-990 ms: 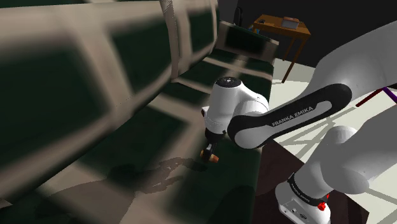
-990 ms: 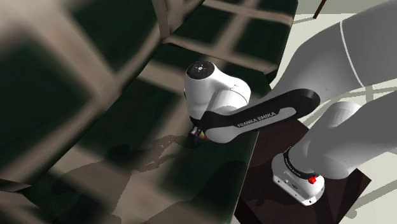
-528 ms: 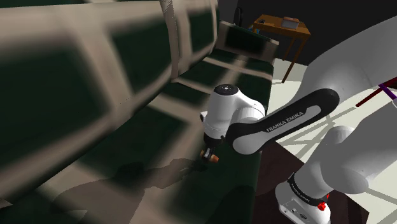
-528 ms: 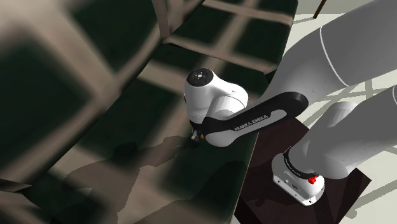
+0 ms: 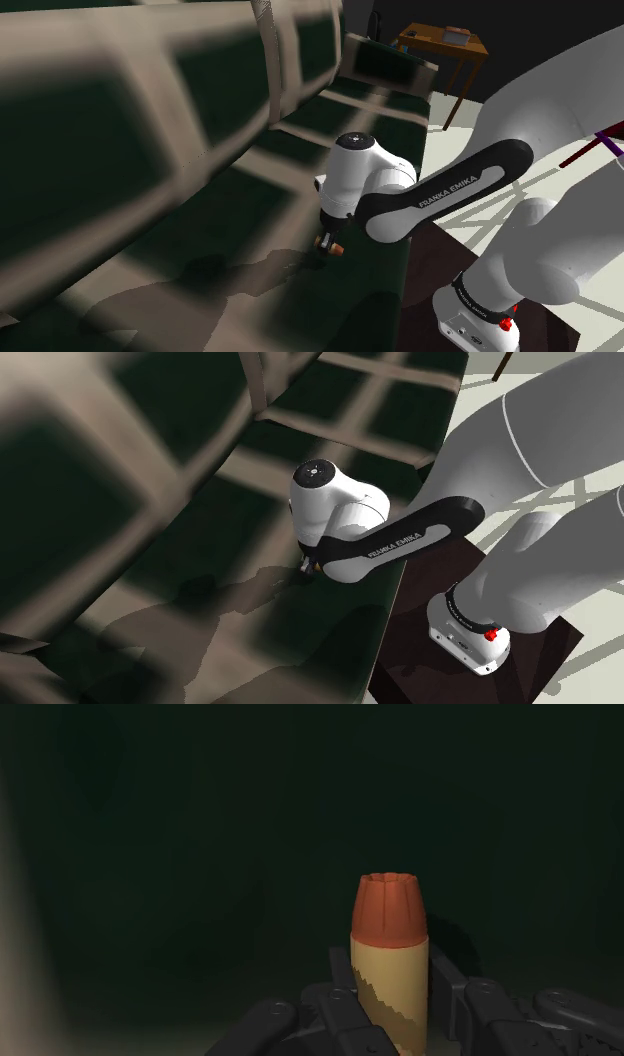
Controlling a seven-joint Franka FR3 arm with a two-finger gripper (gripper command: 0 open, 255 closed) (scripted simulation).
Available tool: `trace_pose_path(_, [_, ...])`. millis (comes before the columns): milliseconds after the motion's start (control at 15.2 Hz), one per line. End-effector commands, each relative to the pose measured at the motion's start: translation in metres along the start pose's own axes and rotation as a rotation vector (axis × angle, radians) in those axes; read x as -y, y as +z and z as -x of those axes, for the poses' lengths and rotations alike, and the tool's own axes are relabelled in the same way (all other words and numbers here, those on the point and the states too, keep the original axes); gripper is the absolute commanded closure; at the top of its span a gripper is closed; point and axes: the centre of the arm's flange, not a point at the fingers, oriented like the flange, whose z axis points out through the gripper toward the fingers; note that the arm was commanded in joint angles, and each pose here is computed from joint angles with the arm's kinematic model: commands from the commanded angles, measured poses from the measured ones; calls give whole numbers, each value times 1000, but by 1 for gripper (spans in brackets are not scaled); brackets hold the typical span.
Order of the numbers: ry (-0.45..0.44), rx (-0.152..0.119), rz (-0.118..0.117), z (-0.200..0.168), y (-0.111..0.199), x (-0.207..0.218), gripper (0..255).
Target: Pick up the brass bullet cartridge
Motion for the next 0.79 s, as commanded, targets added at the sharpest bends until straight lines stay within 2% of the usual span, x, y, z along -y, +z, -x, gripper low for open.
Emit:
trace_pose_path(0, [2,4,0,0,-4,-1,255])
trace_pose_path(726, [2,4,0,1,-62,-1,255])
